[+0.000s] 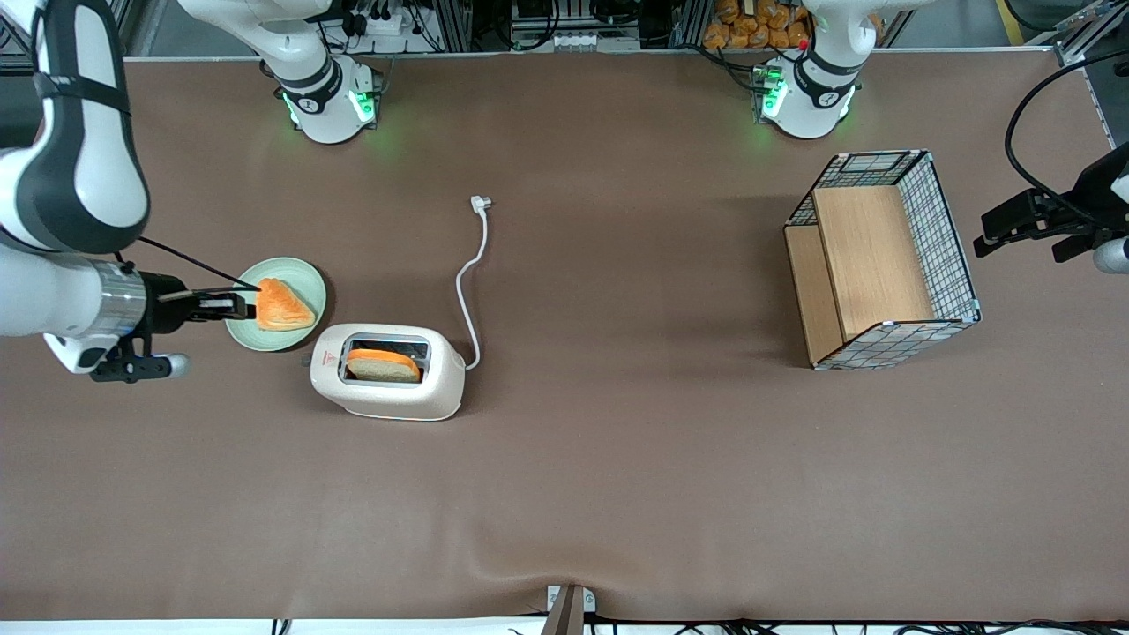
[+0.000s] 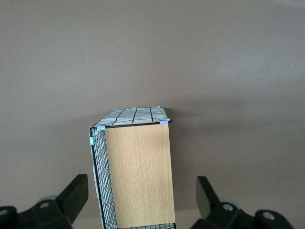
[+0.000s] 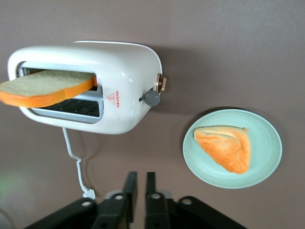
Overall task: Press toaster button with right arm
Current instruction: 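Move the right gripper toward the toaster's side lever, then lower the right gripper onto the toaster's grey lever, pressing it down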
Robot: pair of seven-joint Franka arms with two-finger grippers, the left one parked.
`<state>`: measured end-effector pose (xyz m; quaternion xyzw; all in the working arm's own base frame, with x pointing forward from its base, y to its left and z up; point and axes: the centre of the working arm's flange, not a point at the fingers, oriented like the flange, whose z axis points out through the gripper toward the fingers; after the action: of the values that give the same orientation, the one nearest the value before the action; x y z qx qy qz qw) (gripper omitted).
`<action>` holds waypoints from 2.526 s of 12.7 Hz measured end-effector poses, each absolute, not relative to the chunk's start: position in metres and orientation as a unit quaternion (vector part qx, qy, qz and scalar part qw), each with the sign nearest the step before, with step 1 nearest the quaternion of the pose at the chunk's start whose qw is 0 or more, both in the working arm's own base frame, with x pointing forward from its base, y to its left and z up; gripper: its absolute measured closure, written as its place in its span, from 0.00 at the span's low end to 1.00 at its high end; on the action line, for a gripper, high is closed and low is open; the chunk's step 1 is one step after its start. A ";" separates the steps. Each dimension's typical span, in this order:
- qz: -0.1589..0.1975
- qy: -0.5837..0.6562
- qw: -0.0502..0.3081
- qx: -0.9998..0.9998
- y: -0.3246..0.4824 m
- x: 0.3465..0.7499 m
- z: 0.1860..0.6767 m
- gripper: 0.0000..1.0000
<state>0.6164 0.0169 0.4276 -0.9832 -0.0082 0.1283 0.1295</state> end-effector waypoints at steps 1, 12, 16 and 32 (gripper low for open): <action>0.126 -0.007 0.130 -0.983 0.019 0.615 0.418 0.99; 0.101 -0.023 0.188 -0.977 0.026 0.636 0.320 0.99; 0.105 -0.023 0.192 -0.975 0.024 0.636 0.308 0.99; 0.113 -0.022 0.246 -0.962 0.003 0.637 0.253 0.99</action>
<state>0.6369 0.0033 0.2531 -0.9625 -0.0220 0.1130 0.2458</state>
